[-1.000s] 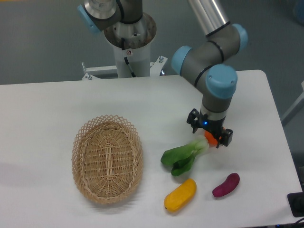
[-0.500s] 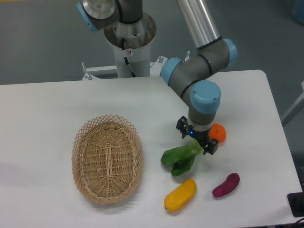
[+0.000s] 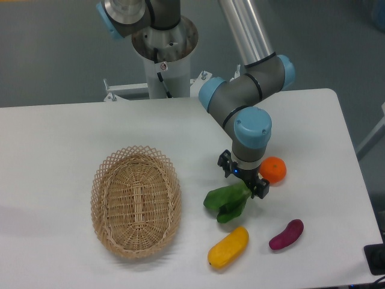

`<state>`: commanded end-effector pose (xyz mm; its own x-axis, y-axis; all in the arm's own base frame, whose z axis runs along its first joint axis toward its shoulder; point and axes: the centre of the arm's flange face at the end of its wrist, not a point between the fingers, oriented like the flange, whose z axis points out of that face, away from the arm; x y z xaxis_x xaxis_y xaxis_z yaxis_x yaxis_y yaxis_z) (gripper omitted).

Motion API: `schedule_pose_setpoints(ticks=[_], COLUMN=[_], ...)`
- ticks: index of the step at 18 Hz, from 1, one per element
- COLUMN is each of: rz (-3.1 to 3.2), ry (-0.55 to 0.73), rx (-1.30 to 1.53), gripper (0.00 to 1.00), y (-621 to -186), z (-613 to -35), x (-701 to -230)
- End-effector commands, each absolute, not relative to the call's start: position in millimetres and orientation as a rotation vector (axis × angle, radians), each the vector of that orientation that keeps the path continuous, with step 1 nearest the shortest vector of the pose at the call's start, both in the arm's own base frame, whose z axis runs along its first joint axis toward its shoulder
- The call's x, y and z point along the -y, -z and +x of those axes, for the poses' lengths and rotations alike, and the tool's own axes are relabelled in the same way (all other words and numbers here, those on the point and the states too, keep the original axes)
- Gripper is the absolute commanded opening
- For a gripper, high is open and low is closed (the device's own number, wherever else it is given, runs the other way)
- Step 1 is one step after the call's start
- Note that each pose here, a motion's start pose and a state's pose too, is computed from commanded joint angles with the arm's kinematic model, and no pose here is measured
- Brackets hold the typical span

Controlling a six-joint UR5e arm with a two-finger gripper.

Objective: Pick up the green vegetable from the table
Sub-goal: 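Lower the gripper onto the bok choy stem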

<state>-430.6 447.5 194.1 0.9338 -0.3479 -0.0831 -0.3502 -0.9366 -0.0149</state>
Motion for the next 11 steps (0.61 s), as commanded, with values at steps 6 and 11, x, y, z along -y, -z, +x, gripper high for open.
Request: schedule_pose_setpoints(ticks=[6, 11], rz=[-3.06, -3.052], ry=[-0.126, -0.15], rx=[-0.557, -0.558], gripper=[0.44, 0.25], y=[-195.0, -203.8], z=[-429.3, -431.8], x=[-448.7, -449.2])
